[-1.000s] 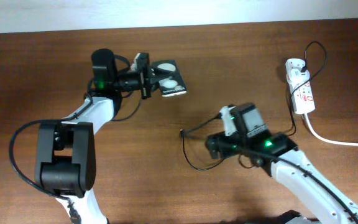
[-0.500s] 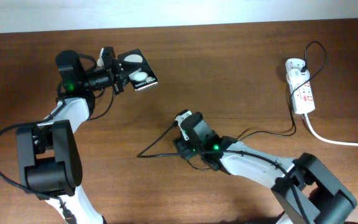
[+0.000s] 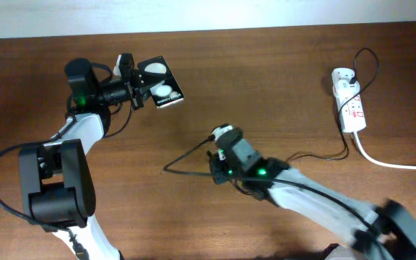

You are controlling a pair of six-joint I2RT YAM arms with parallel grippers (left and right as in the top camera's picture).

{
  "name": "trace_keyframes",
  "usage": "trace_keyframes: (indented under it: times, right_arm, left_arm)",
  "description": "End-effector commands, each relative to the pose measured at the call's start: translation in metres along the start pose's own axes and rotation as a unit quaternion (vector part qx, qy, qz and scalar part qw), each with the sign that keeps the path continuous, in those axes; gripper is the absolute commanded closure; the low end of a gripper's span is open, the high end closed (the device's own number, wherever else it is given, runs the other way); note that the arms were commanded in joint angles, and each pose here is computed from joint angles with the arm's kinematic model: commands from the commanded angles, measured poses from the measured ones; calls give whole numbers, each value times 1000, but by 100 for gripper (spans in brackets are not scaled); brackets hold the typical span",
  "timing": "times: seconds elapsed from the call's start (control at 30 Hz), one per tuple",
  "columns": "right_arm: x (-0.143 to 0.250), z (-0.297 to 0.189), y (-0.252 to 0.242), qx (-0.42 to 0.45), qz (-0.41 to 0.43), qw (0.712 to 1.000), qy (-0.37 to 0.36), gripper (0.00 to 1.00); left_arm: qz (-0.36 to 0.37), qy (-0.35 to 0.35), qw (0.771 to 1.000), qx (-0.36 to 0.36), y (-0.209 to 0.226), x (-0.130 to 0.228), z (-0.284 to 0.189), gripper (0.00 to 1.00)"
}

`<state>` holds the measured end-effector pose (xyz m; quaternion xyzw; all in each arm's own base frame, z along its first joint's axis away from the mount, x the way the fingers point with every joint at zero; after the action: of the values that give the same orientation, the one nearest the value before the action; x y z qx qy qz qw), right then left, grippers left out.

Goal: Plug charger to phone and switch on socket
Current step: 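Carry the connector with the right gripper to the phone's bottom port, then push the connector into the phone port held by the left gripper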

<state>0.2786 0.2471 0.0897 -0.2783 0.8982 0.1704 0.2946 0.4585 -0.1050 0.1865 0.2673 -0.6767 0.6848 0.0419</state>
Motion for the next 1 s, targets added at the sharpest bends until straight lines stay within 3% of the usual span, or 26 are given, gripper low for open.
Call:
trace_keyframes:
  times: [0.0,0.17,0.3,0.33,0.57,0.97]
  right_arm:
    - [-28,-41,-4,-93,72,992,-50,96]
    - [-25,-52,-15,-152,165,974,-34,96]
    - [-36,-53,-18,-150,161,974,-60,96]
    - [-38,-53,-21,-139,160,975,-66,96]
    - [-73,-60,-28,-127,131,972,-150,96]
    - [-82,-41,-37,-116,127,970,-170,96]
  left_arm:
    - [52,14,999,0,-5,5,0,100]
    - [82,28,996,-13,2,19,38,100]
    - [59,-15,997,-37,19,19,76,100]
    - [80,-24,996,-38,20,18,81,100]
    - [82,-50,994,-43,23,10,81,100]
    - [102,-48,993,-44,22,10,81,100]
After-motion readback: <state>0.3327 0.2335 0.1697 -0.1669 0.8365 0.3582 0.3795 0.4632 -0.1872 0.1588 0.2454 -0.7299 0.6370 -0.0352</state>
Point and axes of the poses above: each gripper's point midway between its finger pads, its own z axis out along the fingers, its own y axis along the line the jaws close on, x = y × z, the point moved 2 cm from there along -z, back along the fingers, and after that the axes turned 15 degrees about -z, right-handed, at the moved point
